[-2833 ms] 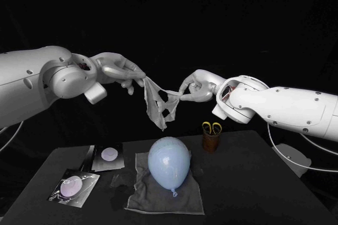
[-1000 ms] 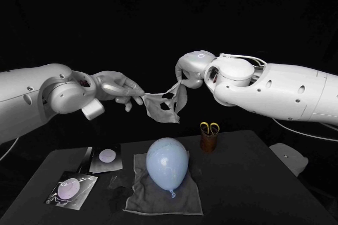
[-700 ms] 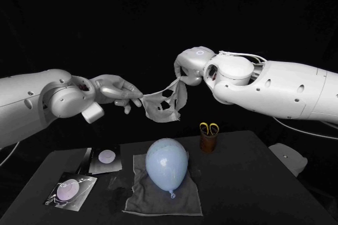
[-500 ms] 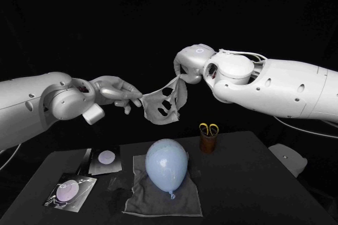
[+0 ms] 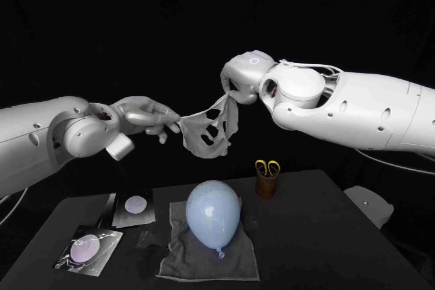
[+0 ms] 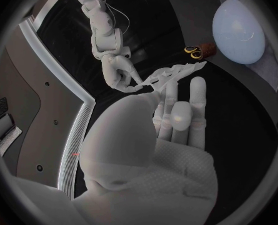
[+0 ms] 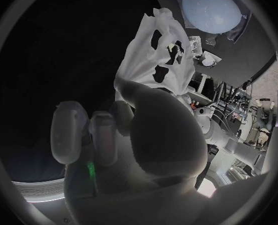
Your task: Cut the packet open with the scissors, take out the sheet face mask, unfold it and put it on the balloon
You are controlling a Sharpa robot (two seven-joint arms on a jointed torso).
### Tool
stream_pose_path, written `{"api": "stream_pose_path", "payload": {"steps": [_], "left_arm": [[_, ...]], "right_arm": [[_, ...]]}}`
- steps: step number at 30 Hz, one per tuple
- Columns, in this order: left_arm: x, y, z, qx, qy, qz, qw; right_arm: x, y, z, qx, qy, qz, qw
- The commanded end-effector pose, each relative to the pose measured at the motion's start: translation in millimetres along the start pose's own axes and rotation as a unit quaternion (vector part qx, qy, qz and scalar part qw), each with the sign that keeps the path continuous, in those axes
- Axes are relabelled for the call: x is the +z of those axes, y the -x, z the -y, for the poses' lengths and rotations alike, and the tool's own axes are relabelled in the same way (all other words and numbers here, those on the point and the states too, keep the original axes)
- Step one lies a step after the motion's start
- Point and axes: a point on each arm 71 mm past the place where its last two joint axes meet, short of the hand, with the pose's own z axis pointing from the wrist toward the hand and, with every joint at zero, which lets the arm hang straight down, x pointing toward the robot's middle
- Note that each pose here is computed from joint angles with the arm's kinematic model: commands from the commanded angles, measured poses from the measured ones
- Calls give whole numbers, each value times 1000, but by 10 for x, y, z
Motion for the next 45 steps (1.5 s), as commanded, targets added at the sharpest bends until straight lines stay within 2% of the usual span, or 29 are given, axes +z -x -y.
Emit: {"api": "stream_pose_path", "payload": {"steps": [1,7,10,14,21,28,35,41,45], "left_arm": [[-37,-3,130,-13,-34,-19,999],[-90,36,342,0,-39,-45,998],[-105,10,392,12,-32,-68,997],[-116,-17,409,22,-23,-90,995],[-101,-30,428,35,-8,-103,994],[-92,-13,449,40,-5,-104,994],[-79,-8,535,42,-13,-103,994],[-59,-101,585,43,-23,-112,993],[-49,-234,599,44,-31,-124,991]], "right_arm": [[14,-4,29,-18,-3,-2,1000],[25,-42,67,-16,-5,-9,1000],[35,-69,94,-17,-8,-13,1000],[36,-99,116,-18,-10,-16,1000],[34,-109,113,-20,-8,-11,1000],[41,-106,114,-29,-5,-6,1000],[40,-126,91,-22,6,-10,1000],[-16,-196,35,-5,16,-15,1000],[-65,-244,-8,7,22,-11,1000]]}}
